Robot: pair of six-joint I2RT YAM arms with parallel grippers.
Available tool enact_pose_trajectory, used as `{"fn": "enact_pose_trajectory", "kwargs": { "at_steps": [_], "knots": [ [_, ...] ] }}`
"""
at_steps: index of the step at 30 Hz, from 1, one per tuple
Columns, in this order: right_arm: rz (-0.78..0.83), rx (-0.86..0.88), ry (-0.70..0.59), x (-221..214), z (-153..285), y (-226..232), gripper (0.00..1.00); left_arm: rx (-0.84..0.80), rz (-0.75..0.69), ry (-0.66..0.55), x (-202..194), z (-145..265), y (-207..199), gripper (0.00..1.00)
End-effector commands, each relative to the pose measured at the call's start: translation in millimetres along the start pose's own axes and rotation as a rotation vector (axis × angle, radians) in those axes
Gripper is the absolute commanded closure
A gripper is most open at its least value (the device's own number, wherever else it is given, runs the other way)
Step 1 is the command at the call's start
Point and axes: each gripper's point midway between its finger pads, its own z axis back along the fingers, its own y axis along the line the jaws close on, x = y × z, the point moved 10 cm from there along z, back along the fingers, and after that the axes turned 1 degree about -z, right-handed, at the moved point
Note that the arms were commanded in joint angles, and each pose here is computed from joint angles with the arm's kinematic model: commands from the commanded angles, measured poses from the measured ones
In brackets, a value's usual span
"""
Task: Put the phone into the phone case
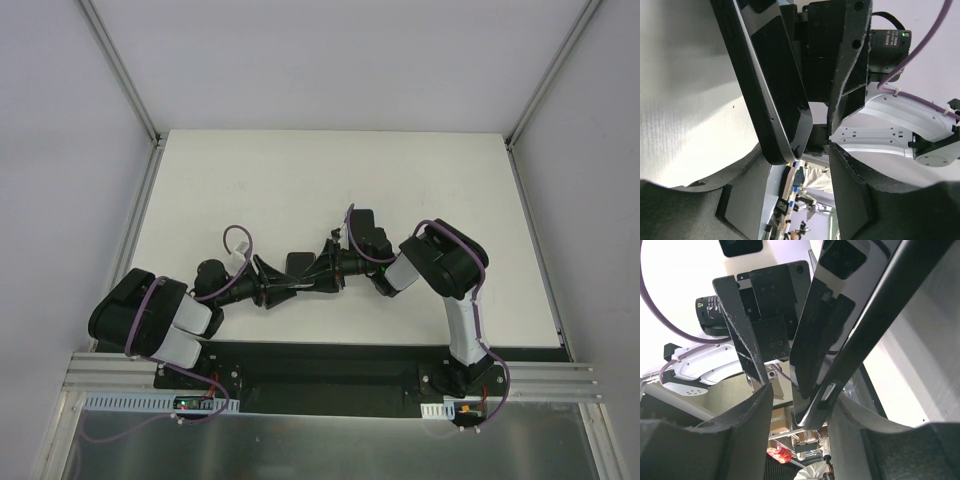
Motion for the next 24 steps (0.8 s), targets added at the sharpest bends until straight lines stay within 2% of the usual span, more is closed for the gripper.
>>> {"fn": "enact_pose_trajectory", "kwargs": {
  "at_steps": [1,2,3,7,10,14,15,17,19,20,21,24],
  "knots": [
    [0.257,0.171,0.021,-8.9,-0.3,35.4,0.54,-0.176,-0.249,0.008,-3.4,3.0,-25.8,0.53],
    [0.255,0.170,0.020,-8.6,-0.4,35.0,0.57,-0.163,-0.245,0.005,-3.2,2.8,-24.0,0.58],
    [0.254,0.169,0.019,-8.2,-0.1,34.6,0.59,-0.168,-0.258,0.002,-3.3,3.1,-26.0,0.66],
    [0.259,0.172,0.023,-9.3,-0.7,36.2,0.76,-0.154,-0.288,-0.001,-2.3,2.7,-28.9,0.88],
    [0.263,0.175,0.025,-9.6,-1.2,37.7,0.86,-0.133,-0.301,-0.011,-1.7,2.8,-30.0,0.96],
    [0.268,0.180,0.032,-10.7,-2.6,40.2,0.92,-0.115,-0.336,-0.024,-1.5,4.0,-36.1,0.98],
    [0.266,0.180,0.032,-10.4,-2.8,40.2,0.93,-0.096,-0.330,-0.024,-1.6,4.2,-34.8,0.96],
    [0.268,0.181,0.030,-9.5,-2.8,40.6,0.94,-0.099,-0.347,-0.038,-2.4,5.8,-39.7,0.88],
    [0.266,0.180,0.032,-9.5,-3.4,40.4,0.94,-0.055,-0.334,-0.057,-2.4,7.0,-36.1,0.75],
    [0.266,0.180,0.032,-9.6,-3.4,40.5,0.94,-0.062,-0.357,-0.072,-3.0,8.6,-41.9,0.61],
    [0.262,0.179,0.032,-9.4,-3.5,40.0,0.94,-0.002,-0.337,-0.069,-3.8,9.8,-34.6,0.56],
    [0.261,0.180,0.032,-9.7,-3.3,40.7,0.94,0.033,-0.376,-0.108,-4.3,13.6,-37.4,0.46]
  ]
}}
